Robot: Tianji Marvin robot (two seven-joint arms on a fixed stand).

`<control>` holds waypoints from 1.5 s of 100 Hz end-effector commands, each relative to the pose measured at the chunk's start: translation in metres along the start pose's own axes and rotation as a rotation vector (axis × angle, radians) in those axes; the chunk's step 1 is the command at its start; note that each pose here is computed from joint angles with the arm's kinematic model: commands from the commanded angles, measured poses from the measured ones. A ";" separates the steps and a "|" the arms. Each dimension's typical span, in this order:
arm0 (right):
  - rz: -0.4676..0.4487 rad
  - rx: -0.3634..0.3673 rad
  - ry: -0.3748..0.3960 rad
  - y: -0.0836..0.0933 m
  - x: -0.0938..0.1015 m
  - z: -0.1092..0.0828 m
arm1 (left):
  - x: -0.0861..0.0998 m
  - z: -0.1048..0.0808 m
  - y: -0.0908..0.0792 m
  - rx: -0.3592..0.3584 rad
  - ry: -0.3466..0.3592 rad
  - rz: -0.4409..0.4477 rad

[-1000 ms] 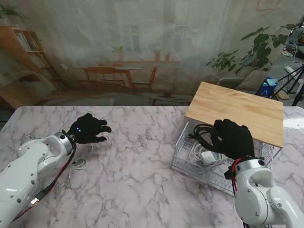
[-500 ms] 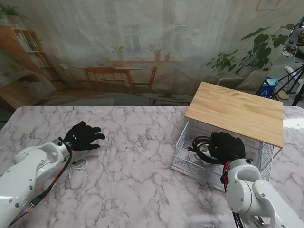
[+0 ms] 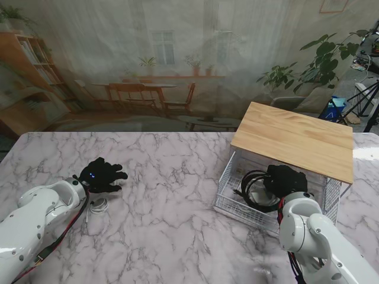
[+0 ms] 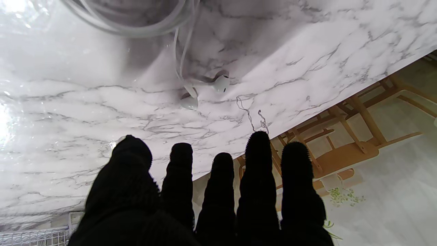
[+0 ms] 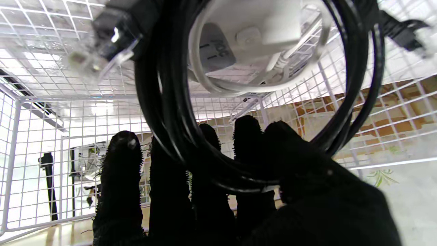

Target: Load the small electronics into the mesh drawer

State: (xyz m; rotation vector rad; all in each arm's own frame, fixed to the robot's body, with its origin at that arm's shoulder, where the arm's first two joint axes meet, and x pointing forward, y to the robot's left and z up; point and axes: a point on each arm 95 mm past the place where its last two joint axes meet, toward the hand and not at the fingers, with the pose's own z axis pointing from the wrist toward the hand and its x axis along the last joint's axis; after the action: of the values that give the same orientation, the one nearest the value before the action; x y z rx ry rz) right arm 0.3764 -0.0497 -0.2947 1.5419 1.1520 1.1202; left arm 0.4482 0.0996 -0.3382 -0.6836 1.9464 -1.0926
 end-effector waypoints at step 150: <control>0.079 -0.131 0.135 0.021 0.009 -0.023 | 0.002 -0.077 0.041 -0.088 -0.039 -0.037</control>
State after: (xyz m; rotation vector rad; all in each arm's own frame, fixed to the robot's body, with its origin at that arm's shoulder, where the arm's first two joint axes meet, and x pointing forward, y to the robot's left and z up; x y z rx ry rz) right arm 0.3595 -0.0428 -0.2751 1.4559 1.1070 1.3307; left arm 0.3833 0.1522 -0.3434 -0.7920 1.9289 -1.0569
